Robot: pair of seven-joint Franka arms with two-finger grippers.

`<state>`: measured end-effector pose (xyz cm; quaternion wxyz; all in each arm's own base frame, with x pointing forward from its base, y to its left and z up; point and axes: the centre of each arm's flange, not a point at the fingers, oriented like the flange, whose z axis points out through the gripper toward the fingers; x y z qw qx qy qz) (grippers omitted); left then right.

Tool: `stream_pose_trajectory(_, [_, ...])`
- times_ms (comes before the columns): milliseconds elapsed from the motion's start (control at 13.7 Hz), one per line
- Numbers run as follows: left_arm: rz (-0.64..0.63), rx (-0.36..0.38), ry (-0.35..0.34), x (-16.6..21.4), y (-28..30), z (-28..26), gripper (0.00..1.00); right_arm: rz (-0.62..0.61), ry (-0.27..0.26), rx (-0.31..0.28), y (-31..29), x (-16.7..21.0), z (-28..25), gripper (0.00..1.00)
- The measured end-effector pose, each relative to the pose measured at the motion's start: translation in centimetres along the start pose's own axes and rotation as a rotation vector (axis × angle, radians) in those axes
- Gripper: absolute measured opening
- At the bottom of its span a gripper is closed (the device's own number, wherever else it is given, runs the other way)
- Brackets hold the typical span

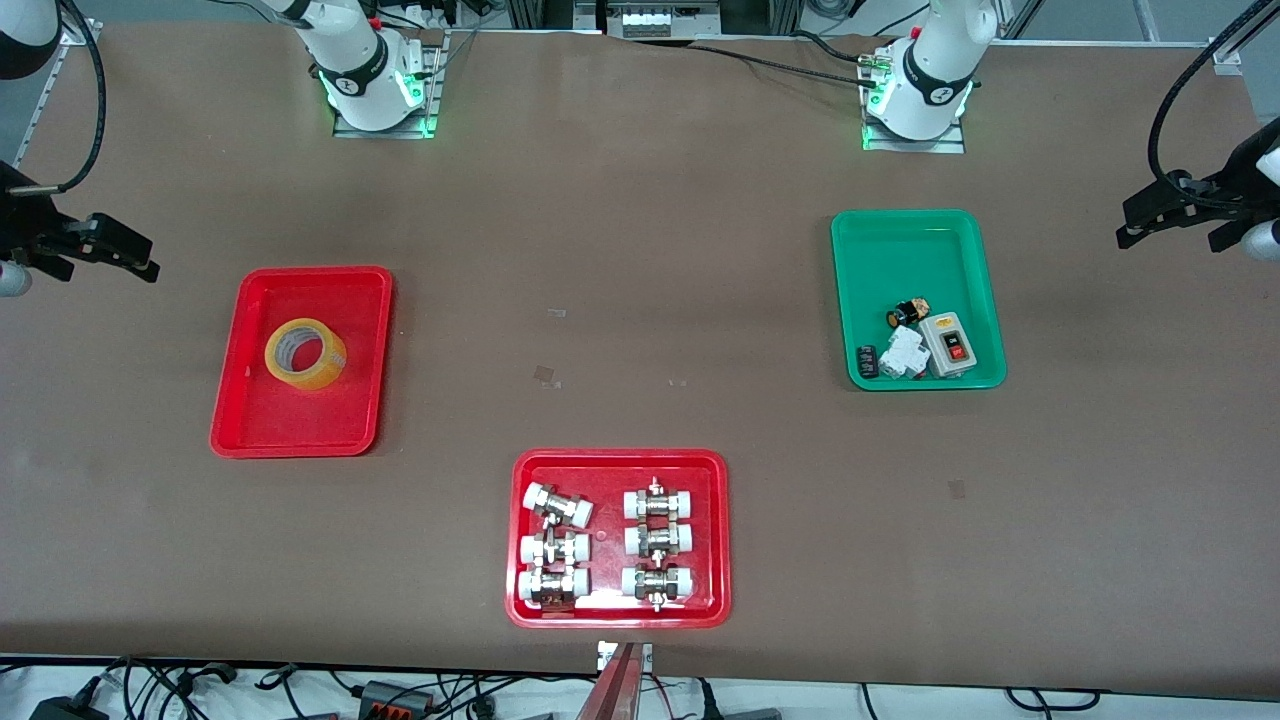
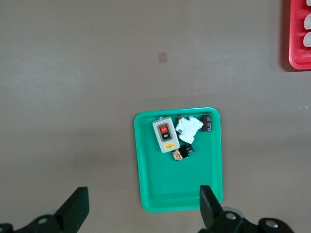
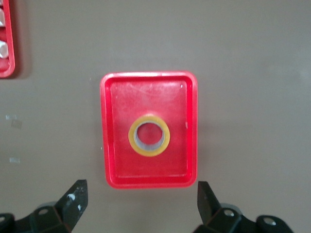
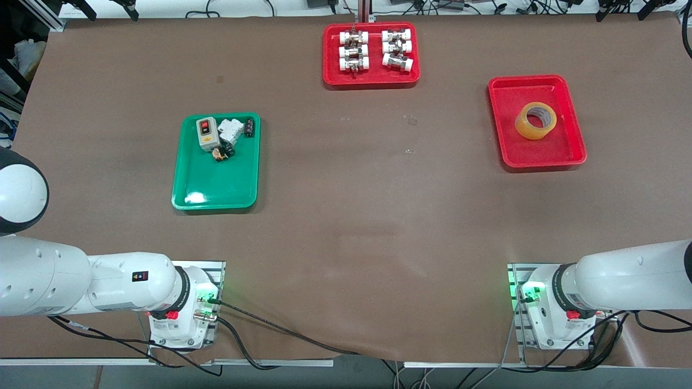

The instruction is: Left arm passes tape to right arm into tray

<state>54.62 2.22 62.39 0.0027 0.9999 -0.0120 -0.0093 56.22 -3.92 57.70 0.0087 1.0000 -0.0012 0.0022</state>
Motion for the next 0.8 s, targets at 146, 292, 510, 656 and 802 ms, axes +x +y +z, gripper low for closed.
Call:
stream_pose_trajectory(146, [0.000,0.000,0.000,0.00,-0.01,0.00,1.00,0.000,-0.002,0.001,0.02,-0.30,-0.35,1.00])
stream_pose_trajectory(292, [0.000,0.000,0.000,0.00,-0.01,0.00,1.00,0.001,0.003,0.001,0.03,-0.43,-0.66,1.00])
stream_pose_trajectory(510, [0.000,0.000,0.000,0.00,-0.01,0.00,1.00,-0.002,0.004,0.001,-0.09,-0.44,-0.71,1.00])
stream_pose_trajectory(656, [-0.001,0.000,0.000,0.00,-0.05,0.00,1.00,-0.004,0.004,0.001,-0.22,-0.43,-0.71,1.00])
stream_pose_trajectory(802, [-0.001,0.000,0.000,-0.01,-0.07,0.00,1.00,-0.008,0.004,0.001,-0.47,-0.42,-0.71,1.00])
